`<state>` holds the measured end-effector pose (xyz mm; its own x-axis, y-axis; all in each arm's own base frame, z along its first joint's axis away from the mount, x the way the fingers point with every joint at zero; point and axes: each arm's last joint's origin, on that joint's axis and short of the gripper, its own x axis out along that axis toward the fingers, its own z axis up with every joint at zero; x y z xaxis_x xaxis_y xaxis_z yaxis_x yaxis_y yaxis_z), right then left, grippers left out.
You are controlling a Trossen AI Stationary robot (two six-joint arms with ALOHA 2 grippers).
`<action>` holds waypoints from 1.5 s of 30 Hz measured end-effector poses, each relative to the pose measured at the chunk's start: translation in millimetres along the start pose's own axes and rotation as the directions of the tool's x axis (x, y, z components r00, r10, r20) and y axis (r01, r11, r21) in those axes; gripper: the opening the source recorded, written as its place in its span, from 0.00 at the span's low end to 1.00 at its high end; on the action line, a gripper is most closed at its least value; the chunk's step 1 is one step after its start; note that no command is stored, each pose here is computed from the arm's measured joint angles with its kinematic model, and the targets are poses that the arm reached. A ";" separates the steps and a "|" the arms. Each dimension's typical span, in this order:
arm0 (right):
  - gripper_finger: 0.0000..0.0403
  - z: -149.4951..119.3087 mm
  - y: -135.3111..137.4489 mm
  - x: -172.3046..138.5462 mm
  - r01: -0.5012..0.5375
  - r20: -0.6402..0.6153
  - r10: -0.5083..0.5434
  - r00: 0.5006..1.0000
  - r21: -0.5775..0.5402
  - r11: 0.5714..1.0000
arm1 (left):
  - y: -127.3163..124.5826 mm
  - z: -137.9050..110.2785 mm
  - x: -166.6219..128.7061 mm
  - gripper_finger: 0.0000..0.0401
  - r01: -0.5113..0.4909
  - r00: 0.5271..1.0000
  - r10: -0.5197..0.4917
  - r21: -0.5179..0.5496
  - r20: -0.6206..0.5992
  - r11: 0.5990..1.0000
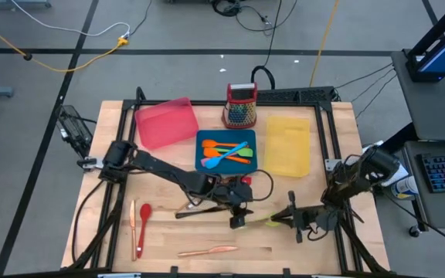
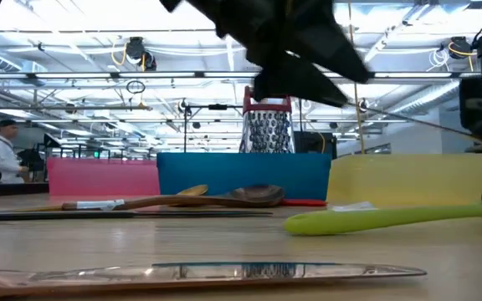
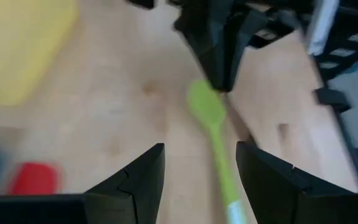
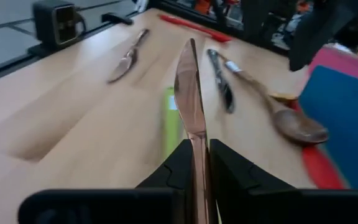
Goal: Pick & Place Kitchen Items
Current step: Put the gold table knife into the yellow bin
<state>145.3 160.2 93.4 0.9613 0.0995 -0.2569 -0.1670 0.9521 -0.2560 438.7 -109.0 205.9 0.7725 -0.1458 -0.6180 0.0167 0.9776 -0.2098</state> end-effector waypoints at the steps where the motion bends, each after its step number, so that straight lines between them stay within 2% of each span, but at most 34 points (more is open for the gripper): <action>1: 0.08 2.5 -2.9 -0.2 0.012 -0.003 -0.012 1.000 -0.006 1.000 | 0.8 0.9 -4.9 0.50 -0.027 1.000 0.027 0.013 -0.012 1.000; 6: 0.08 15.5 -19.3 -3.7 0.142 -0.017 -0.142 0.990 -0.013 0.990 | 4.5 7.0 -33.1 0.50 -0.169 0.984 0.172 0.066 -0.049 0.983; 10: 0.08 23.4 -34.8 -8.7 0.276 -0.040 -0.277 0.960 -0.033 0.961 | 7.7 11.0 -59.4 0.50 -0.288 0.953 0.295 0.084 -0.074 0.954; 13: 0.08 26.5 -48.4 -13.0 0.407 -0.063 -0.409 0.910 -0.046 0.912 | 10.3 11.6 -76.9 0.50 -0.354 0.925 0.367 0.125 -0.101 0.927; 16: 0.08 30.5 -60.8 -18.2 0.518 -0.072 -0.519 0.852 -0.034 0.855 | 12.0 14.0 -93.3 0.50 -0.390 0.903 0.417 0.212 -0.104 0.896; 19: 0.09 34.3 -72.3 -22.6 0.614 -0.076 -0.614 0.785 -0.028 0.789 | 12.3 15.3 -103.8 0.50 -0.381 0.897 0.428 0.296 -0.112 0.876; 22: 0.08 36.6 -84.2 -25.5 0.699 -0.086 -0.698 0.711 -0.019 0.715 | 11.7 18.1 -109.4 0.50 -0.377 0.901 0.423 0.305 -0.098 0.874; 25: 0.07 36.7 -95.2 -26.0 0.741 -0.107 -0.736 0.668 0.014 0.671 | 10.6 21.5 -109.8 0.50 -0.379 0.909 0.412 0.282 -0.067 0.881; 34: 0.08 13.0 -118.0 -22.8 0.787 -0.218 -0.759 0.614 0.090 0.611 | 6.0 36.7 -107.5 0.50 -0.374 0.927 0.366 0.212 0.080 0.903; 38: 0.08 -5.0 -124.8 -26.7 0.819 -0.252 -0.780 0.573 0.160 0.550 | 3.0 46.3 -107.7 0.50 -0.364 0.926 0.336 0.168 0.173 0.916; 41: 0.09 -21.2 -128.4 -31.6 0.829 -0.286 -0.779 0.558 0.213 0.517 | 0.8 53.3 -108.5 0.50 -0.353 0.918 0.315 0.138 0.240 0.925; 45: 0.08 -35.5 -130.6 -36.0 0.823 -0.327 -0.756 0.568 0.259 0.506 | -1.6 61.1 -110.0 0.50 -0.338 0.903 0.291 0.105 0.316 0.935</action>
<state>124.7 22.0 103.0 0.6000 -0.7575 -0.2573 0.7631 0.6385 -0.0999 392.5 -85.2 320.5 0.9028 0.2010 -0.3801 -0.1790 0.9795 0.0929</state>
